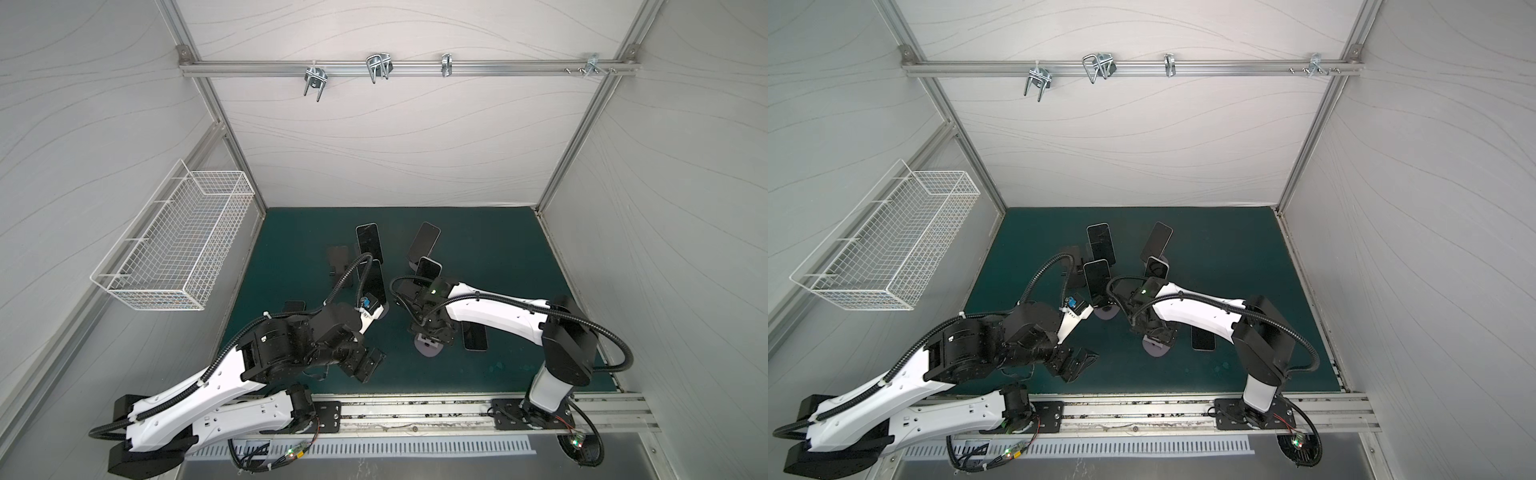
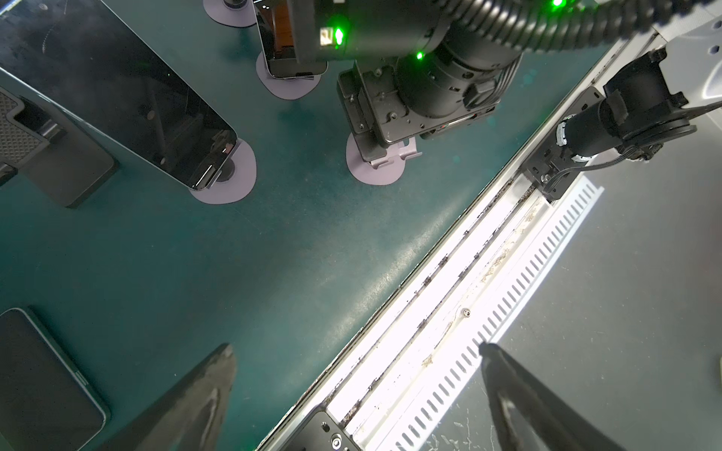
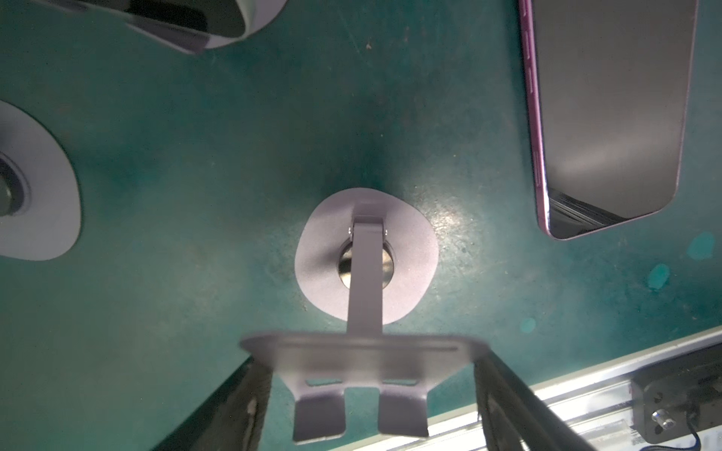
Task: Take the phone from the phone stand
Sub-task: 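Lower the right gripper around the lilac stand's upright arm, then close the right gripper on the empty lilac stand's upright arm, then lift the lilac stand and carry it farther from the robot with the right gripper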
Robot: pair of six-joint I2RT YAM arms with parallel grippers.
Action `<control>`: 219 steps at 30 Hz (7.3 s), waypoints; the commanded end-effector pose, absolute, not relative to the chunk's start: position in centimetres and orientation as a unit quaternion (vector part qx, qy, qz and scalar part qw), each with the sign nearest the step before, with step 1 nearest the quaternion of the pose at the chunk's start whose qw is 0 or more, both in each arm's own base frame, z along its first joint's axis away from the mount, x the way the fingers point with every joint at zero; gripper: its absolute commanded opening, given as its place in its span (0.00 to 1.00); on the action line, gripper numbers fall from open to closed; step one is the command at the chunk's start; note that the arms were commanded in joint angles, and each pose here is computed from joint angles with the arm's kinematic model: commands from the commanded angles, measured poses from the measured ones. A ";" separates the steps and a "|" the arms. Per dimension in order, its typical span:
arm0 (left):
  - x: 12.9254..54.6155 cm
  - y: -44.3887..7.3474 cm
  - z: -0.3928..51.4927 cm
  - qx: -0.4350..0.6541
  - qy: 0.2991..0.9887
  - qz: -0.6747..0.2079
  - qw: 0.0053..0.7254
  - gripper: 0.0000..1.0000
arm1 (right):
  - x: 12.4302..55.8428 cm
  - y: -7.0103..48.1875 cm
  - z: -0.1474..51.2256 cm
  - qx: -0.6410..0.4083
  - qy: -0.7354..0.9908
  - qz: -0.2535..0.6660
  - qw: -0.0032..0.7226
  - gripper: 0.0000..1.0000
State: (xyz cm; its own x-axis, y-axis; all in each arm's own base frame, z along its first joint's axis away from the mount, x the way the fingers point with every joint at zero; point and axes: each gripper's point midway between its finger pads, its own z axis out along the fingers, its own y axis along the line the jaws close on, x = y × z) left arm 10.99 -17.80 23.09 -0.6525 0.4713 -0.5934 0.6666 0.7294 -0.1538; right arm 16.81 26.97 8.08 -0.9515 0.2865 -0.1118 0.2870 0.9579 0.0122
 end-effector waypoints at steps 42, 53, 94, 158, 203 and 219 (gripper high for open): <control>11.3 -17.9 24.0 0.306 0.888 -0.193 0.283 0.99 | 17.2 26.0 6.4 0.159 0.986 -0.005 0.039 0.74; 11.3 -17.9 24.1 0.307 0.887 -0.192 0.285 0.99 | 17.6 25.9 6.4 0.157 0.987 -0.004 0.039 0.72; 11.7 -17.7 23.9 0.294 0.890 -0.188 0.293 0.99 | 17.6 25.7 7.3 0.136 0.990 0.008 0.045 0.51; 16.4 -19.9 26.1 0.297 0.856 -0.140 0.400 0.99 | 22.0 20.3 11.5 0.140 0.988 0.052 0.047 0.51; 23.0 -19.7 29.1 0.243 0.871 -0.107 0.414 0.99 | 40.8 15.6 11.4 0.151 0.980 0.085 0.097 0.51; 24.9 -19.8 28.8 0.228 0.881 -0.096 0.403 0.99 | 45.4 15.2 10.9 0.082 0.987 0.084 0.112 0.52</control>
